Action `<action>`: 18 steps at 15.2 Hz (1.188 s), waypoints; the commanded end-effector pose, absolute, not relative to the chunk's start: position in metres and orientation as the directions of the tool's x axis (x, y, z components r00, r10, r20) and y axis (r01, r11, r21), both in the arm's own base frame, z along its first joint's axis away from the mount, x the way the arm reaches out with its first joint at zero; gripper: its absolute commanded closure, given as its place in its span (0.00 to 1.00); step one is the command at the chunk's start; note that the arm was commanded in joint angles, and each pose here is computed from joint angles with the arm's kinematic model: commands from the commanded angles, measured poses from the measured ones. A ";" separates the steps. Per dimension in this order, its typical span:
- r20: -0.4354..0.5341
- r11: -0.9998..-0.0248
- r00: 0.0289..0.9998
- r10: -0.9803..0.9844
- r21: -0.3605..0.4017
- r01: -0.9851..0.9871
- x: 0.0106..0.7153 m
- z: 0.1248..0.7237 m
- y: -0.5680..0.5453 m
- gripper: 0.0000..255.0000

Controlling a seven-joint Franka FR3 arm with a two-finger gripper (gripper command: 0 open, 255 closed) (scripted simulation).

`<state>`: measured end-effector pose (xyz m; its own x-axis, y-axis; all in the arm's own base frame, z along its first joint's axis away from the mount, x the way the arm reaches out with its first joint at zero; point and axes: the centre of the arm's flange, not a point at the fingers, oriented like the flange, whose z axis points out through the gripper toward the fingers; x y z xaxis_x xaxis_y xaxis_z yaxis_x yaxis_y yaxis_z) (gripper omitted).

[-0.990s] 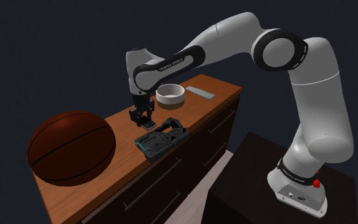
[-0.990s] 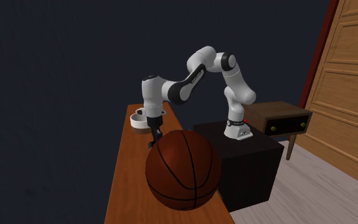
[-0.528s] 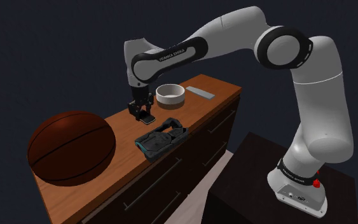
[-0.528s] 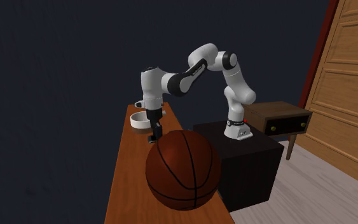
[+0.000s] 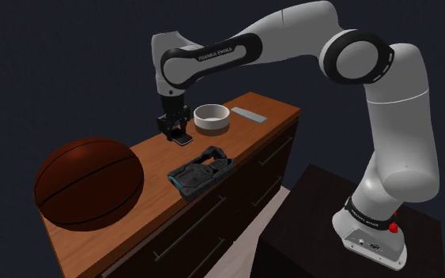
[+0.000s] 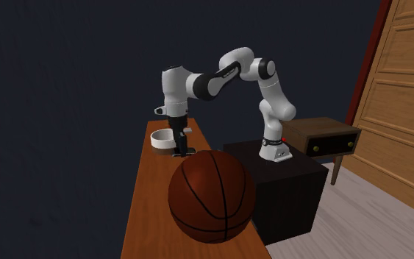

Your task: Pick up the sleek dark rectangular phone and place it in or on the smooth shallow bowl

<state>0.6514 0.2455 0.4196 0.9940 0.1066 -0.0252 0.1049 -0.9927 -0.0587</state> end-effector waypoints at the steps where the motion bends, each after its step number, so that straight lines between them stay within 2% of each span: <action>1: -0.025 -0.993 0.994 0.106 -0.059 0.105 0.651 0.431 0.245 1.00; 12: -0.025 -0.993 0.994 0.106 -0.059 0.105 0.651 0.487 0.245 1.00; 18: -0.025 -0.993 0.994 0.106 -0.059 0.105 0.667 0.489 0.168 1.00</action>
